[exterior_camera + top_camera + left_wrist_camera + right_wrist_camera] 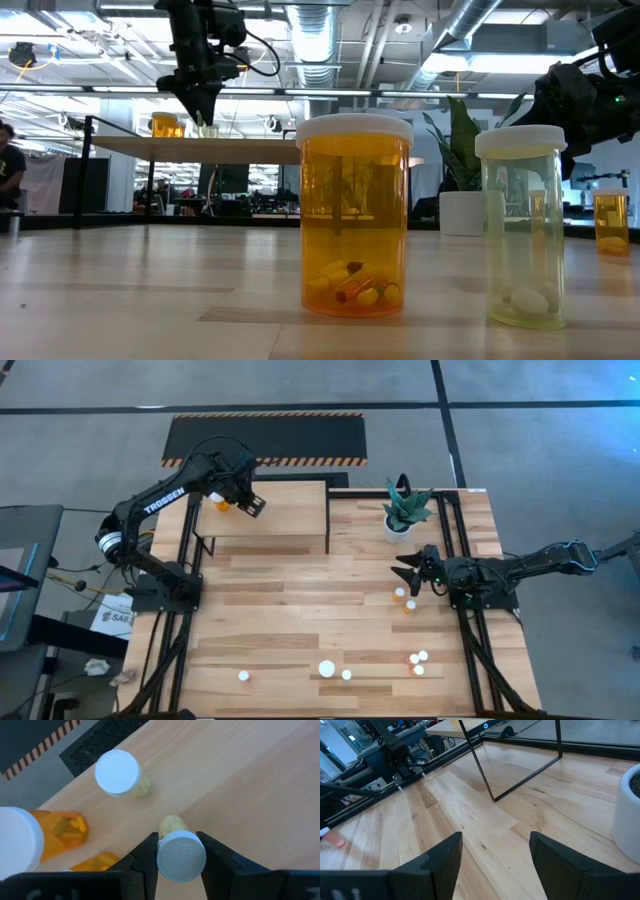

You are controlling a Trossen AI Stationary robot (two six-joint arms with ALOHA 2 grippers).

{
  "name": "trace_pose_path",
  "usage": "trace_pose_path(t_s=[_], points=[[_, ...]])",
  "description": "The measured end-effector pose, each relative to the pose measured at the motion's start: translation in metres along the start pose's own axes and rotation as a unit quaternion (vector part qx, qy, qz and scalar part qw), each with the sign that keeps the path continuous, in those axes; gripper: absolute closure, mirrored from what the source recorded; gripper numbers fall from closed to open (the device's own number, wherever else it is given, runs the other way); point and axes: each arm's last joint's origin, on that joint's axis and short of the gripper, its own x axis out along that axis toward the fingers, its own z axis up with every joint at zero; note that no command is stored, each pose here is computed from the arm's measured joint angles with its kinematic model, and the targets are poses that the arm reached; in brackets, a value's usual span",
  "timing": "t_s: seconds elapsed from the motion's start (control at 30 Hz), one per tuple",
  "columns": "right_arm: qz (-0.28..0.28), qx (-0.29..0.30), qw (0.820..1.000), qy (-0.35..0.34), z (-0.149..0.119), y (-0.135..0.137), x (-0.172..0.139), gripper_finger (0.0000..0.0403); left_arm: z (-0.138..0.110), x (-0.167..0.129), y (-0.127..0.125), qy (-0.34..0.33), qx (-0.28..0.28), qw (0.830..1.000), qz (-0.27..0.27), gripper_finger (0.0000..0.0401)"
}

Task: Pick and place medicine bottles onto shelf by color
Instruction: Put the left yellow pill bottle on the shelf aligned with the other yellow pill bottle

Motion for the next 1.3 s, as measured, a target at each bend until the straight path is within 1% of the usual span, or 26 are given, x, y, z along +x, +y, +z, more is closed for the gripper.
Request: trace_pose_path(t_s=[0.4, 0.6, 1.3], points=[[0.000, 0.000, 1.000, 0.000, 0.0000, 0.0000, 0.0000, 0.0147, -0.0016, -0.0001, -0.0009, 0.006, -0.008, 1.000, 0.007, 0.0300], [0.000, 0.000, 1.000, 0.000, 0.0001, 0.0001, 0.0000, 0.0147, -0.0027, 0.0042, -0.0015, 0.008, -0.011, 1.000, 0.006, 0.0300], [0.000, 0.000, 1.000, 0.000, 0.0000, 0.0000, 0.0000, 0.0147, -0.0022, 0.0049, -0.0003, 0.008, -0.011, 1.000, -0.001, 0.0300]])
